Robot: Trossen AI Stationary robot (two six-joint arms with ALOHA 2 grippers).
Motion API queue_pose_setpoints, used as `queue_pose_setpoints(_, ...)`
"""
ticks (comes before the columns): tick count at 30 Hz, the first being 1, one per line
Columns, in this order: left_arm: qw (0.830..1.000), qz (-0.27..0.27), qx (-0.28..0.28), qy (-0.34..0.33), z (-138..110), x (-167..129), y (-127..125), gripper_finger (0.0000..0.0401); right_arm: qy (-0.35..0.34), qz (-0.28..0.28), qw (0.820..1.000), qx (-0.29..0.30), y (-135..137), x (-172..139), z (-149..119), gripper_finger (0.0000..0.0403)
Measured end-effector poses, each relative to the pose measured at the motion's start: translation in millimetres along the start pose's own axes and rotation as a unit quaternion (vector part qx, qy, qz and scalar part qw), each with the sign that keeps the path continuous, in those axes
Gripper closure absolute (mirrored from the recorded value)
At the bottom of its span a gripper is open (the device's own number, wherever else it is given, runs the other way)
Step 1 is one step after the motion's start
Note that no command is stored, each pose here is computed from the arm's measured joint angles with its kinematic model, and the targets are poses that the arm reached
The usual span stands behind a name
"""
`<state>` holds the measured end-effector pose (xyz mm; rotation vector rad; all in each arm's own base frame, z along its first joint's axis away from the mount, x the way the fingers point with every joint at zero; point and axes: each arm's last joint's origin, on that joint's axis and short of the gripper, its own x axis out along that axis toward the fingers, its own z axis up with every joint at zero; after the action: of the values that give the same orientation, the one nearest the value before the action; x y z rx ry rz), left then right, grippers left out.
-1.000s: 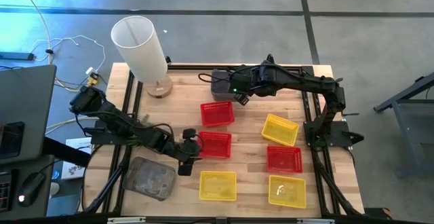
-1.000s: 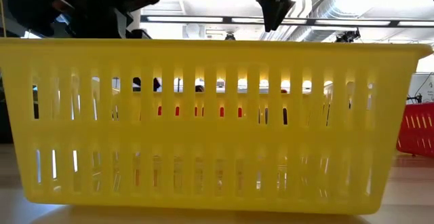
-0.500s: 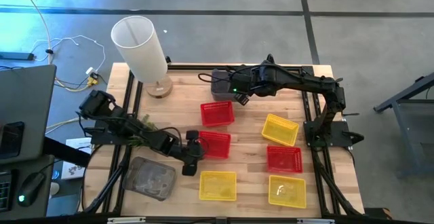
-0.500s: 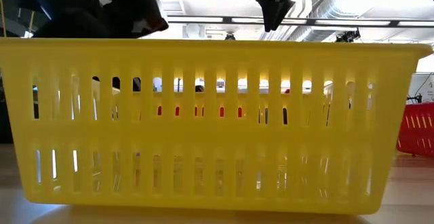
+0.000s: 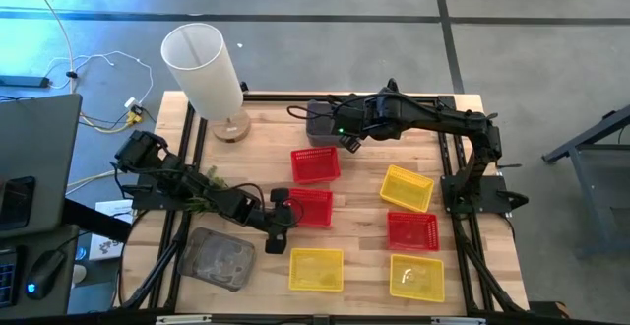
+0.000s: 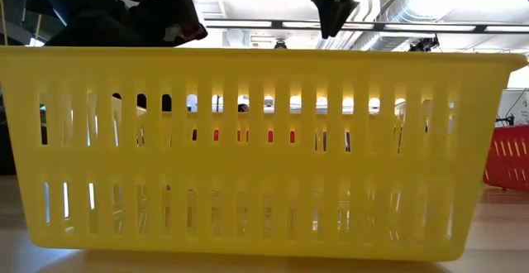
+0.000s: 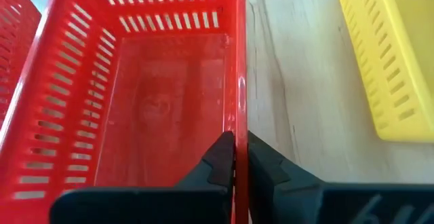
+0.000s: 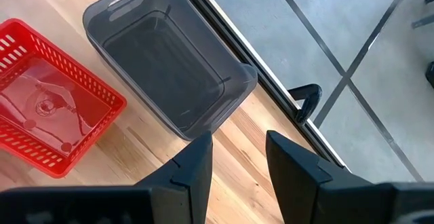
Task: Stack baskets by color
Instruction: Stack the bottom left red bin on the top red bin
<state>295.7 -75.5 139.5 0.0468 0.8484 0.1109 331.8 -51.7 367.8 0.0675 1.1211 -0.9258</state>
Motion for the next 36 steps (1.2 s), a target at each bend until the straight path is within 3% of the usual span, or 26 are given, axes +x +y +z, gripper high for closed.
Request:
queue_pose_setpoints(12,0.997,0.011,-0.056,-0.052,11.5,-7.1,-7.3,0.0400,0.005,0.013,1.000,-0.001,2.1,-1.1,-0.9,0.0279)
queue_pose_setpoints(21,0.994,0.041,-0.033,-0.096,43.2,-22.9,-7.5,0.0401,0.007,0.019,0.999,-0.024,11.1,-9.2,-8.4,0.0279)
queue_pose_setpoints(26,0.990,0.109,-0.006,-0.091,52.3,-24.0,4.4,0.0401,0.004,0.023,0.999,-0.032,15.6,-13.2,-11.3,0.0279)
queue_pose_setpoints(36,0.983,0.179,0.016,-0.038,52.3,-13.7,52.0,0.0401,-0.017,0.003,0.999,-0.032,19.8,-18.0,-13.8,0.0279)
